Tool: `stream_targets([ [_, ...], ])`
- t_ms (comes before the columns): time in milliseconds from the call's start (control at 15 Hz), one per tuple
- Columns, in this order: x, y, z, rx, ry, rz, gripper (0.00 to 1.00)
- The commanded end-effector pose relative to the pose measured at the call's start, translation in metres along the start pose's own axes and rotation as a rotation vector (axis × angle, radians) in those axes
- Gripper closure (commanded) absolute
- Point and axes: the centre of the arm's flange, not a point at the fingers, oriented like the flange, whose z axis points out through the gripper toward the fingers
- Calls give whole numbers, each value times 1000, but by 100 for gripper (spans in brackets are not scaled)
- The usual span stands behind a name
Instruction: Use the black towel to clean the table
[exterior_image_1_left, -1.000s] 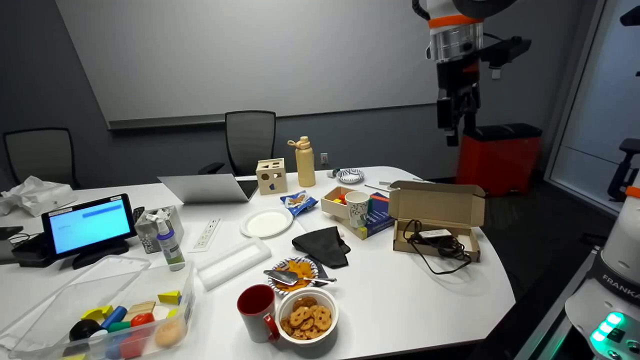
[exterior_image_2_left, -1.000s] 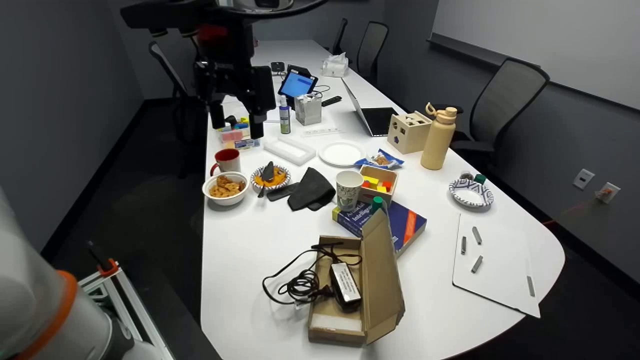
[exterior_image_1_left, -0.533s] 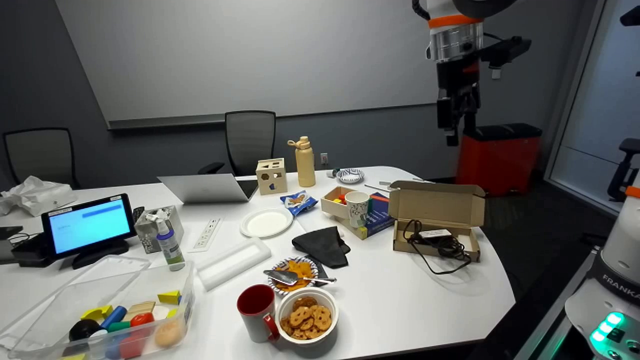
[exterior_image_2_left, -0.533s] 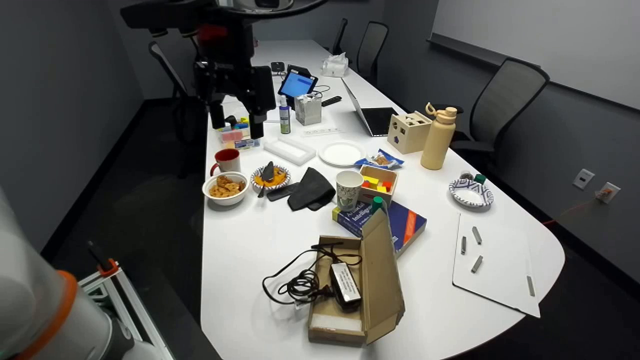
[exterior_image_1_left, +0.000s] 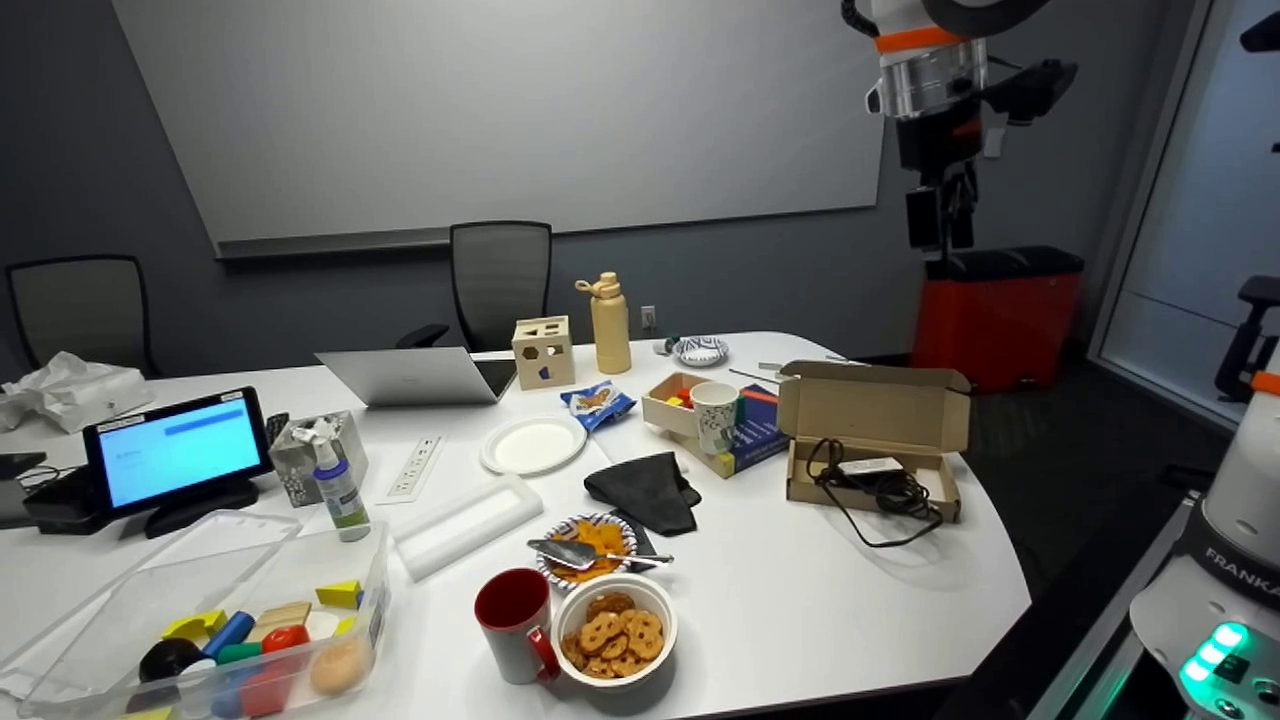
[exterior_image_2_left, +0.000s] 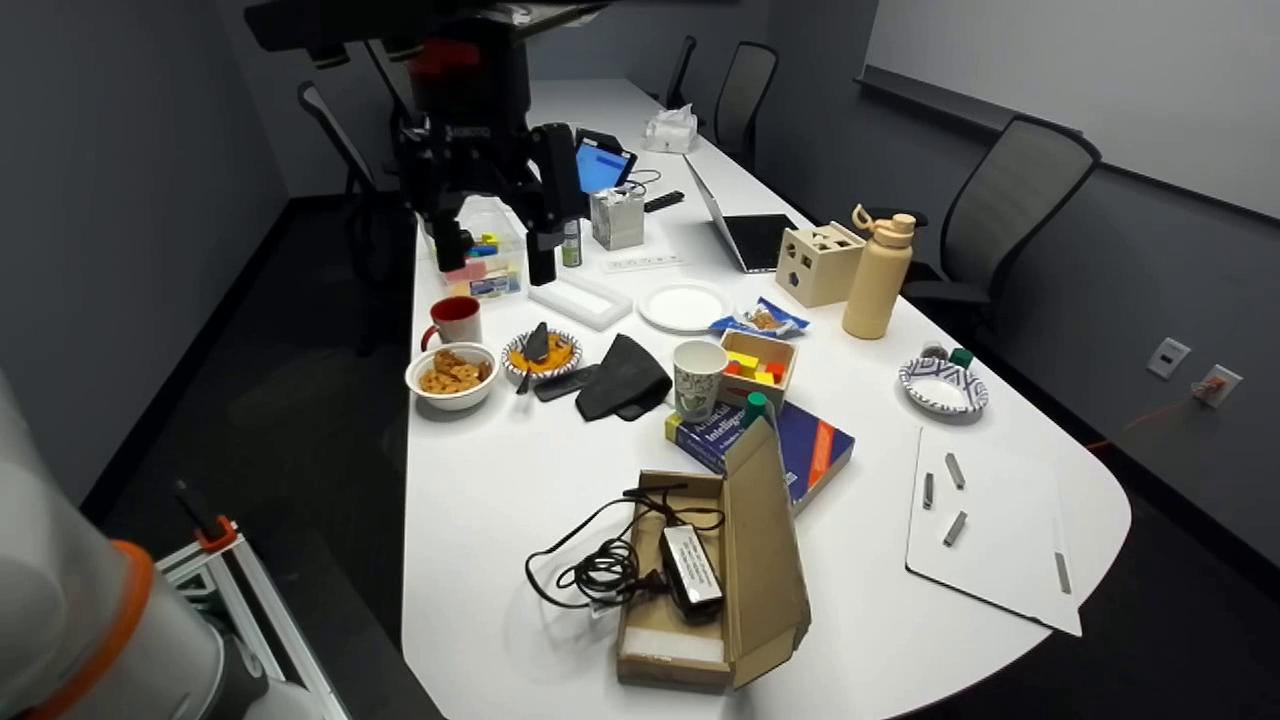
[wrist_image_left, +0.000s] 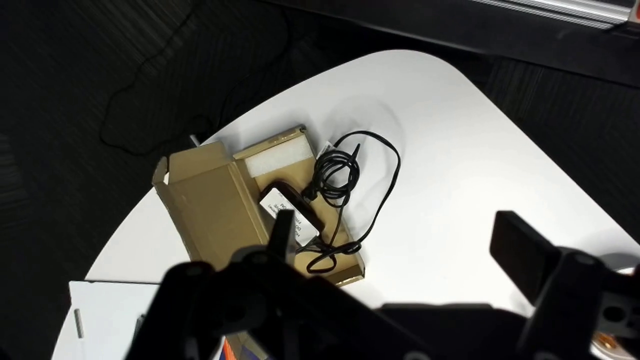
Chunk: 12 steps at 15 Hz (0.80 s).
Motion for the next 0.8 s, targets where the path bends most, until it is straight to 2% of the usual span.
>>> stream_targets([
  [0, 0, -1, 0, -1, 0, -1, 0],
  [133, 0, 2, 0, 4, 0, 4, 0],
  [200, 9, 3, 5, 4, 11, -34, 0],
  [267, 28, 5, 7, -16, 31, -70, 0],
  [333, 52, 3, 12, 0, 56, -124, 0],
  [400, 60, -5, 8, 5, 70, -149, 0],
  [467, 88, -10, 22, 14, 97, -203, 0],
  [733, 160, -45, 61, 42, 162, -350, 0],
])
